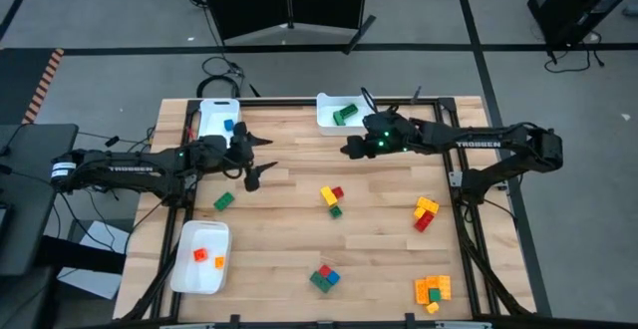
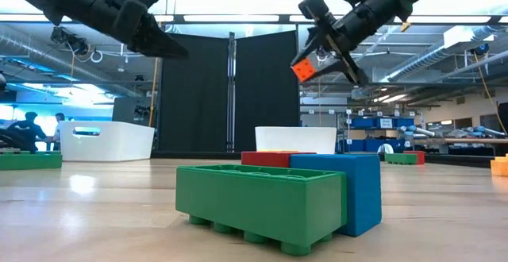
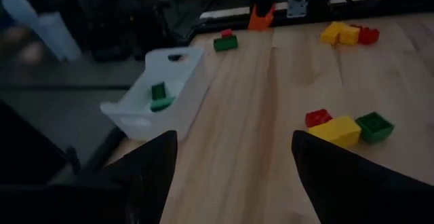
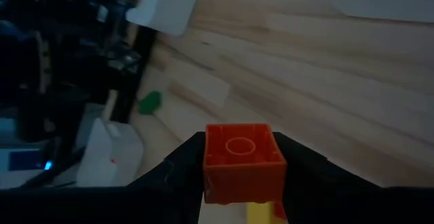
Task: Sort blocks by size
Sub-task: Put the orange 4 stud game piece into the bottom white bin
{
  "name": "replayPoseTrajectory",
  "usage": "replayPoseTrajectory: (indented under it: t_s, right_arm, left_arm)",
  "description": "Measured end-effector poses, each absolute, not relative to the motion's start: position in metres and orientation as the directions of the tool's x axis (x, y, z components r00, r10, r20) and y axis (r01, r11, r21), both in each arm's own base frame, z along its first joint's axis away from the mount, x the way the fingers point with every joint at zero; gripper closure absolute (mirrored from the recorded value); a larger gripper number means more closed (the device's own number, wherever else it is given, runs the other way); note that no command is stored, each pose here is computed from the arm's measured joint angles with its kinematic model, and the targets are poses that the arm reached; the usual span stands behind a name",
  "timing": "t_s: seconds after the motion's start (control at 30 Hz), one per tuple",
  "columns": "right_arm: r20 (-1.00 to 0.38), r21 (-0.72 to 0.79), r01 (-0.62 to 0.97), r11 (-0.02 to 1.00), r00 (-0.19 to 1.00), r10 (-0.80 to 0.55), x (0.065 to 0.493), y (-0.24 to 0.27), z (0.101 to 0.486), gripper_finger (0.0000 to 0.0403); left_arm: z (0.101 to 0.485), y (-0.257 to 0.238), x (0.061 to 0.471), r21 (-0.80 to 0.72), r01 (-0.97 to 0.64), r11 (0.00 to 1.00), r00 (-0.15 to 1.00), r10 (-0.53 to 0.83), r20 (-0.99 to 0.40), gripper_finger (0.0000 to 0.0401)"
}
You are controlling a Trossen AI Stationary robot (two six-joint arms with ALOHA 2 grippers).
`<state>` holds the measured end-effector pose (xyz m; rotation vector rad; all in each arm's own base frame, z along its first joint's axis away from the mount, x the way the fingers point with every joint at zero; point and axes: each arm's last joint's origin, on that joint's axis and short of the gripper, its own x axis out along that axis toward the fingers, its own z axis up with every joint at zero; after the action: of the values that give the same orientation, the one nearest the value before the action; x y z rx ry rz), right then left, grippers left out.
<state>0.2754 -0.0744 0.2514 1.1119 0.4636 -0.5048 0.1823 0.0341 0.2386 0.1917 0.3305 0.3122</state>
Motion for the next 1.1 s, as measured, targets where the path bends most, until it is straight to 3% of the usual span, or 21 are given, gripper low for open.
replayPoseTrajectory:
  t_s: [0.1,0.33,0.63,1.1]
  right_arm:
    - [-0.535,0.741,0.545,0.393,0.832,-0.146,0.28,-0.069,0.256,0.0245]
    - [-0.352,0.754,0.361,0.549,0.927,-0.128,0.292,-0.059,0.274,0.0245]
    - [-0.286,0.787,0.268,0.556,0.957,-0.055,0.294,-0.056,0.28,0.0245]
    - [-0.202,0.822,0.134,0.554,0.977,0.063,0.312,-0.055,0.273,0.0245]
  left_arm:
    - [0.241,0.034,0.185,0.288,-0.246,0.925,0.912,0.322,-0.255,0.0101]
    - [0.241,0.034,0.205,0.225,-0.221,0.949,0.952,0.261,-0.162,0.0101]
    - [0.241,0.031,0.248,0.166,-0.243,0.956,0.969,0.231,0.089,0.0101]
    - [0.246,0.031,0.311,0.162,-0.214,0.963,0.976,0.205,0.07,0.0101]
